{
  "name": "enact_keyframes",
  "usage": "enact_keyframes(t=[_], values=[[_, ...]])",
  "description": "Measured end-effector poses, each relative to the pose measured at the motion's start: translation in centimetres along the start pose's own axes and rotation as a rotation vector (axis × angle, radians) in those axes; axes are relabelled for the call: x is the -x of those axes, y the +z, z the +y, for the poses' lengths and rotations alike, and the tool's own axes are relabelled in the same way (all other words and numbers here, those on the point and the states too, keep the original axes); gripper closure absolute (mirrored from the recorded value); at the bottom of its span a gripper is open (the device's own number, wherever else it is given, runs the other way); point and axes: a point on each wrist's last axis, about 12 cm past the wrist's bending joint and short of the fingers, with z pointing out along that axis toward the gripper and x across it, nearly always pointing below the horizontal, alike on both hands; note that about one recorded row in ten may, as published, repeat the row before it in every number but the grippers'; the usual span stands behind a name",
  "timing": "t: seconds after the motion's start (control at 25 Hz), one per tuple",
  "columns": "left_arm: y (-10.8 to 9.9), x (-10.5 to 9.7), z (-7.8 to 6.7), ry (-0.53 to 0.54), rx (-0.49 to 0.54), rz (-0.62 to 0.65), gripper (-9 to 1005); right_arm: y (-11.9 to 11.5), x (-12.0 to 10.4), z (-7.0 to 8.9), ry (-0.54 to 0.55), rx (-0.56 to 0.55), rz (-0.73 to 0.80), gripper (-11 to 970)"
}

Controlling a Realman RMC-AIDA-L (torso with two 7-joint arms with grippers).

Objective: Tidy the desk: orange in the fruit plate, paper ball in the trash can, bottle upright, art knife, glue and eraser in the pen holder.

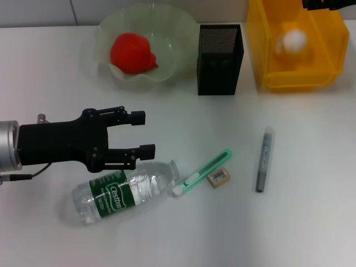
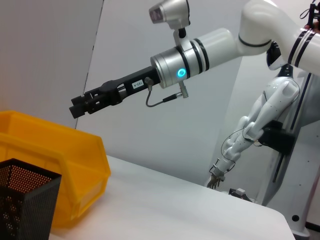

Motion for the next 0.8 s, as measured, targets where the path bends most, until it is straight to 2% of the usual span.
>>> enact_keyframes(t=[0.16,0.28,0.32,0.36,0.44,0.48,0.52,0.56,0.68,0.72,0.8], values=[[0.0,0.0,0.0,-0.002,-0.001,0.000,318,-0.2,-0.5,-0.2,0.055,0.012,-0.077,147],[-0.1,0.2,0.1,0.003,-0.001,0.003,320,-1.3,-1.7,-0.4,0.117,0.108,-0.207,121],[-0.1,0.2,0.1,0.005,-0.001,0.004,321,-2.4,-3.1,-0.3,0.153,0.252,-0.332,122],[-0.1,0.2,0.1,0.006,-0.001,0.005,321,-2.4,-3.1,-0.3,0.153,0.252,-0.332,122],[0.0,0.4,0.1,0.011,-0.002,0.006,323,-3.5,-4.9,0.0,0.160,0.421,-0.447,122],[0.0,0.4,0.2,0.012,-0.002,0.007,323,-4.0,-5.7,0.2,0.156,0.494,-0.494,123],[0.0,0.6,0.2,0.018,-0.004,0.009,324,-5.1,-7.5,0.7,0.119,0.634,-0.590,123],[0.0,0.6,0.2,0.018,-0.004,0.009,325,-5.1,-7.5,0.7,0.119,0.634,-0.590,123],[0.3,0.8,0.4,0.023,-0.012,0.017,327,-5.9,-10.0,1.6,0.033,0.732,-0.646,124],[0.4,0.9,0.4,0.020,-0.018,0.028,327,-5.8,-11.8,2.5,-0.026,0.771,-0.585,124],[0.6,0.9,0.5,0.014,-0.022,0.040,329,-5.6,-12.6,2.9,-0.042,0.781,-0.533,124]])
